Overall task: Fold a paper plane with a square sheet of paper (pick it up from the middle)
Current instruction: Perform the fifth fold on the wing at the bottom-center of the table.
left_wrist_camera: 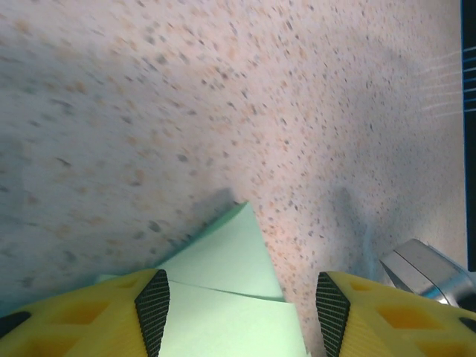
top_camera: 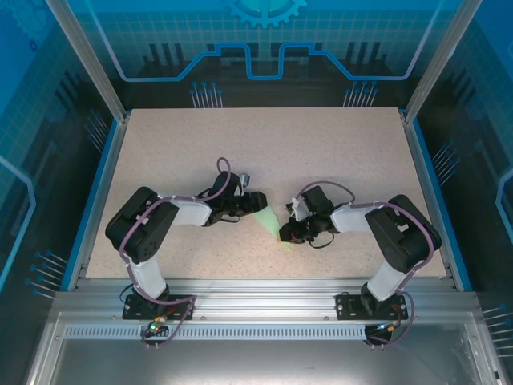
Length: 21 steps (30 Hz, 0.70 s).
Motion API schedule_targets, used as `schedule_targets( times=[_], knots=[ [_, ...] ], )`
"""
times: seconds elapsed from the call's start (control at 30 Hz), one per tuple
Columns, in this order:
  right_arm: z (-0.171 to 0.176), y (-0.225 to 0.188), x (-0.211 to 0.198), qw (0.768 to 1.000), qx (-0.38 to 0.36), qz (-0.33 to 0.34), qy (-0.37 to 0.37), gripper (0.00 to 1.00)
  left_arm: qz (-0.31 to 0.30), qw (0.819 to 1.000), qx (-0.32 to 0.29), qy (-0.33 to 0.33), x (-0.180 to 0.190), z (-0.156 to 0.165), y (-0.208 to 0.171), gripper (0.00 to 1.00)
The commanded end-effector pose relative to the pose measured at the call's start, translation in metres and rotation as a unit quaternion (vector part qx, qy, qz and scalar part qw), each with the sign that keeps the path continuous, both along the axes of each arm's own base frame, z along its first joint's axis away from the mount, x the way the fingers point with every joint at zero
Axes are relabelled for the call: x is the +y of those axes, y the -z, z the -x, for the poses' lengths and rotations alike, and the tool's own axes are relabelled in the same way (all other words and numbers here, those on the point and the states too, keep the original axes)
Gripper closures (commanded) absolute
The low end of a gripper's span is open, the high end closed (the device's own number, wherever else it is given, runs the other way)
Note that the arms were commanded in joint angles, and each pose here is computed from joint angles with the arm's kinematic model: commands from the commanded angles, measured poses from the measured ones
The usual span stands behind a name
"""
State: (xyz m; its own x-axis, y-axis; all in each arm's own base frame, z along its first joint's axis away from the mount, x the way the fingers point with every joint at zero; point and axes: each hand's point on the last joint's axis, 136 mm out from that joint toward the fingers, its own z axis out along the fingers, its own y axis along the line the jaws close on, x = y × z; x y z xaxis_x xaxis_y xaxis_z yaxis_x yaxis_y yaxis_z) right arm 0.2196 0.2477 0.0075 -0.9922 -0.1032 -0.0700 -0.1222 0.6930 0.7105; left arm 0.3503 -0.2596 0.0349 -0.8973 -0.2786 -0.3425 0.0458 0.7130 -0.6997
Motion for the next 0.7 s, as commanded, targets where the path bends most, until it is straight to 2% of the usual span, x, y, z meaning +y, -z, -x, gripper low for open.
schedule_targets(
  times=[0.0, 0.2, 0.4, 0.5, 0.57, 0.67],
  knots=[
    [0.032, 0.043, -0.032, 0.994, 0.065, 0.084, 0.007, 0.93, -0.071, 0.996, 0.031, -0.039, 0.045, 0.004, 0.037, 0.40],
    [0.031, 0.041, -0.030, 0.995, 0.064, 0.078, 0.007, 0.93, -0.067, 0.996, 0.023, -0.046, 0.053, -0.001, 0.025, 0.40],
    [0.029, 0.037, -0.026, 0.996, 0.064, 0.069, 0.004, 0.92, -0.043, 0.998, -0.014, -0.047, 0.051, -0.005, -0.028, 0.38],
    [0.026, 0.034, -0.024, 0.996, 0.060, 0.065, 0.003, 0.92, -0.010, 0.999, -0.024, -0.042, 0.044, 0.002, -0.054, 0.38],
    [0.025, 0.032, -0.023, 0.996, 0.059, 0.064, 0.002, 0.92, 0.004, 0.999, -0.025, -0.028, 0.034, 0.009, -0.065, 0.40],
    [0.023, 0.029, -0.021, 0.997, 0.054, 0.058, 0.002, 0.92, 0.015, 1.000, -0.018, 0.003, 0.008, 0.023, -0.071, 0.50]
  ],
)
